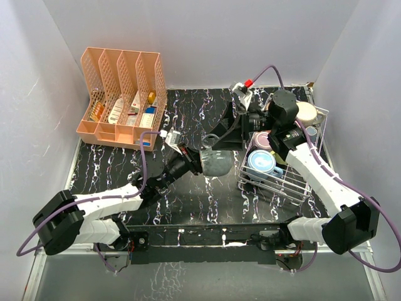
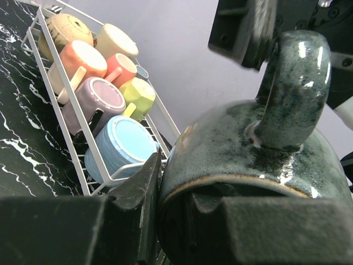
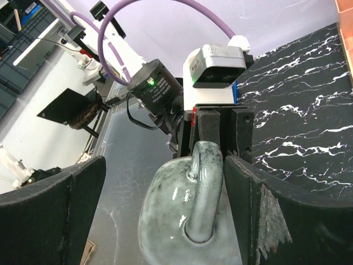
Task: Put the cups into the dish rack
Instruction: Place the cup on the dish rack.
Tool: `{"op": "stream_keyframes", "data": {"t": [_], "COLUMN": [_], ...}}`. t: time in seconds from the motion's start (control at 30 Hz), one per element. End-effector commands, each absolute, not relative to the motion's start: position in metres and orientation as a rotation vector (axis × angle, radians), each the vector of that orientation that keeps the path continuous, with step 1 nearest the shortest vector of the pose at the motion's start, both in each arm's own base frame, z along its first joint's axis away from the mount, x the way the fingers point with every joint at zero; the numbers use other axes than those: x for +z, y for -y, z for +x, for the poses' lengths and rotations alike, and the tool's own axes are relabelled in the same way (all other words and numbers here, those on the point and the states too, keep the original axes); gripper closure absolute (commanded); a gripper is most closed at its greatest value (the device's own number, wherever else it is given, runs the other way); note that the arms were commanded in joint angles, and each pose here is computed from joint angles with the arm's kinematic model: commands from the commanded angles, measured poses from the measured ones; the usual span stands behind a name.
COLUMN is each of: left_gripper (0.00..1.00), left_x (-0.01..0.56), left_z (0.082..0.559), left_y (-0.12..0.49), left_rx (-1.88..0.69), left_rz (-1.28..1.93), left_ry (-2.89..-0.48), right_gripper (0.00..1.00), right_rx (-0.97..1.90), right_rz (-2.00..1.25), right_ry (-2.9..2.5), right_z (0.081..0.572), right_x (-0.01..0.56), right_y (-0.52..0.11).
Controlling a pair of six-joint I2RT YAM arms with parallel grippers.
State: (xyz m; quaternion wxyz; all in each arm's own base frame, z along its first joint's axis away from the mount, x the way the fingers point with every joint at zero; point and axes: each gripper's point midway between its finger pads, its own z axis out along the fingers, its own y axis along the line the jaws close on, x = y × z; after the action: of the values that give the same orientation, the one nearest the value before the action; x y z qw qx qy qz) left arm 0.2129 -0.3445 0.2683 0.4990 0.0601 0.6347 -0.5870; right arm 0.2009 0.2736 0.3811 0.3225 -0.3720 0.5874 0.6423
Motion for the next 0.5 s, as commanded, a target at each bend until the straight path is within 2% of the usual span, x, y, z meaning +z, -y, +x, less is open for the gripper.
{"op": "stream_keyframes", "data": {"t": [0.0, 0.47], "left_gripper": [1.00, 1.00], "left_x": [0.354, 0.344], "left_z": [0.211, 0.222], "left_y": [0.337, 0.342], "left_rx": [-1.517, -1.501], "left_rz": [0.084, 0.043], "left_ry": [-1.253, -1.279], "right_gripper": [0.11, 0.19], "right_rx": [1.645, 1.637], "right_rz": [-1.000, -1.015], "right_ry": [-1.518, -1.544], "right_z": [0.201, 0.201], "right_x": [0.381, 0.370], "right_y": [-0.280, -0.289]}}
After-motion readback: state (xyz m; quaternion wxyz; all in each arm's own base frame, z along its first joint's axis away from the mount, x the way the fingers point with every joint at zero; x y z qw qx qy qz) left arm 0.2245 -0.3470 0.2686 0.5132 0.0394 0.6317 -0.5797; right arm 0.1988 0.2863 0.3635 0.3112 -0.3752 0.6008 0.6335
